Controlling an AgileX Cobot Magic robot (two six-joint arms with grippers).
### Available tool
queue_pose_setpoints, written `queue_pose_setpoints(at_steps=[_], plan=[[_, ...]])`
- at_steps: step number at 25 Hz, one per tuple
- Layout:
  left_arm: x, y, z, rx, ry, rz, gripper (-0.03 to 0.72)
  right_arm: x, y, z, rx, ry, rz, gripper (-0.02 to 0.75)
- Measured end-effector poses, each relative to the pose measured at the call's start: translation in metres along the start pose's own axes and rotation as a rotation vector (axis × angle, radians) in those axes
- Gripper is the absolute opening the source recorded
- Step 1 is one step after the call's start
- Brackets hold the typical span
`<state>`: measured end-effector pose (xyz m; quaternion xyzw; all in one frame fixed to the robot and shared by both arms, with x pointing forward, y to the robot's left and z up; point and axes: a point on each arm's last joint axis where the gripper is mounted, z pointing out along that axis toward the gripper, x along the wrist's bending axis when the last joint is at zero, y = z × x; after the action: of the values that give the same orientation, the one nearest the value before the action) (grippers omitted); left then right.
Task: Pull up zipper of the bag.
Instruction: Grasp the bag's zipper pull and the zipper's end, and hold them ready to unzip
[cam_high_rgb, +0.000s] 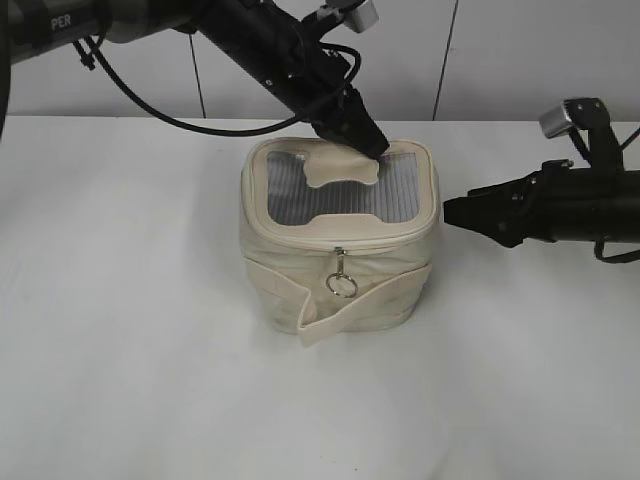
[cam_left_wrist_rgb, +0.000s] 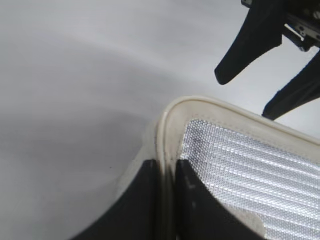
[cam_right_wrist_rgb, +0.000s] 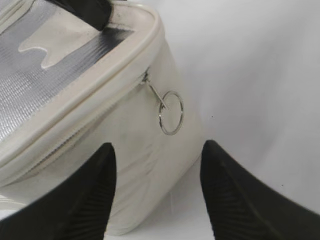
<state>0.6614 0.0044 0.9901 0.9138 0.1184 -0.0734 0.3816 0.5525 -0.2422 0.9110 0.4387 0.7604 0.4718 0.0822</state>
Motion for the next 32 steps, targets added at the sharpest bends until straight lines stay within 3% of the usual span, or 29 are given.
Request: queue_pose_setpoints(at_steps=[4,9,32], plan=[[0.0,0.0,0.0,0.001,0.0,-0.002,0.042,0.003,-0.001,0.014,0.022,0.025,-0.047,0.432],[0.0,0.0,0.0,0.001,0.0,-0.002,0.042,-0.001,0.002,0.019,0.043,-0.014,-0.073,0.432],[0.0,0.0,0.0,0.001,0.003,-0.001,0.039,-0.001,0.008,0.031,0.047,-0.007,-0.098,0.432]])
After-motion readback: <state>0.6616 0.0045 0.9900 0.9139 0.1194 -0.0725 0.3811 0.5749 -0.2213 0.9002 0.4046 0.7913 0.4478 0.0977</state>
